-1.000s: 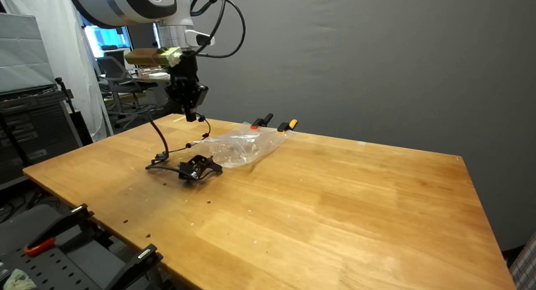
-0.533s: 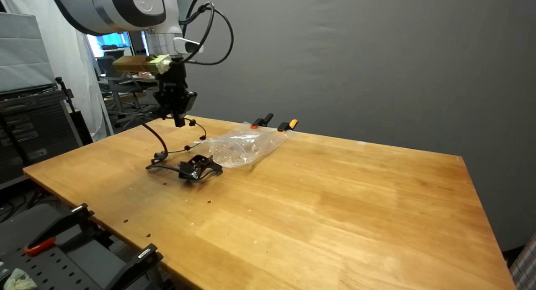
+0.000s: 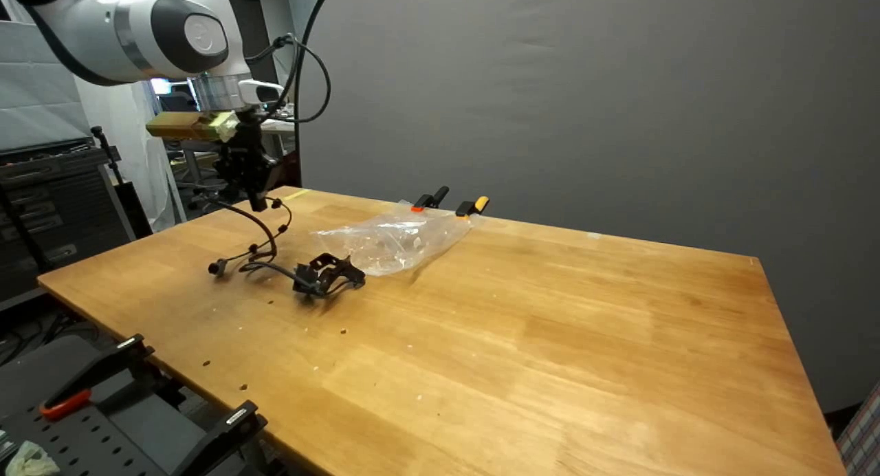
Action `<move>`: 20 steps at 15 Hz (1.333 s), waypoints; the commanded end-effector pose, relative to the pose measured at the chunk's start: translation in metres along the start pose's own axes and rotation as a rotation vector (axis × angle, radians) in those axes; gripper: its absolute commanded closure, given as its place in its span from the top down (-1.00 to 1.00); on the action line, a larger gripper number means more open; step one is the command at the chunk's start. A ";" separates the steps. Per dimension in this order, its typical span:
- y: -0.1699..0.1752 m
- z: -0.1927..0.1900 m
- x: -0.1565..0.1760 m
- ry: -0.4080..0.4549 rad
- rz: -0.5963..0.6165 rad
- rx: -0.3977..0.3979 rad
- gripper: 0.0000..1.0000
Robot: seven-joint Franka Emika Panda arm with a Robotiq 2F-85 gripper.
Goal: Take the black object out of the plastic and put it on the table
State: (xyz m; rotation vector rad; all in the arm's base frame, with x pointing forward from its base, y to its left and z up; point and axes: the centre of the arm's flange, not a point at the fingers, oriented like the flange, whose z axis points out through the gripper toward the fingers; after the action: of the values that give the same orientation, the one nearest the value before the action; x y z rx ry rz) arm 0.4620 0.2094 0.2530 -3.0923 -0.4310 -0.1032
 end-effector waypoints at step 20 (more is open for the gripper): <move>0.040 -0.038 0.080 0.456 -0.116 -0.228 1.00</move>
State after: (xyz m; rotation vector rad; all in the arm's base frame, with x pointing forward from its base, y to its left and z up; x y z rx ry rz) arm 0.5433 0.1985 0.2633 -3.0947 -0.6563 -0.7804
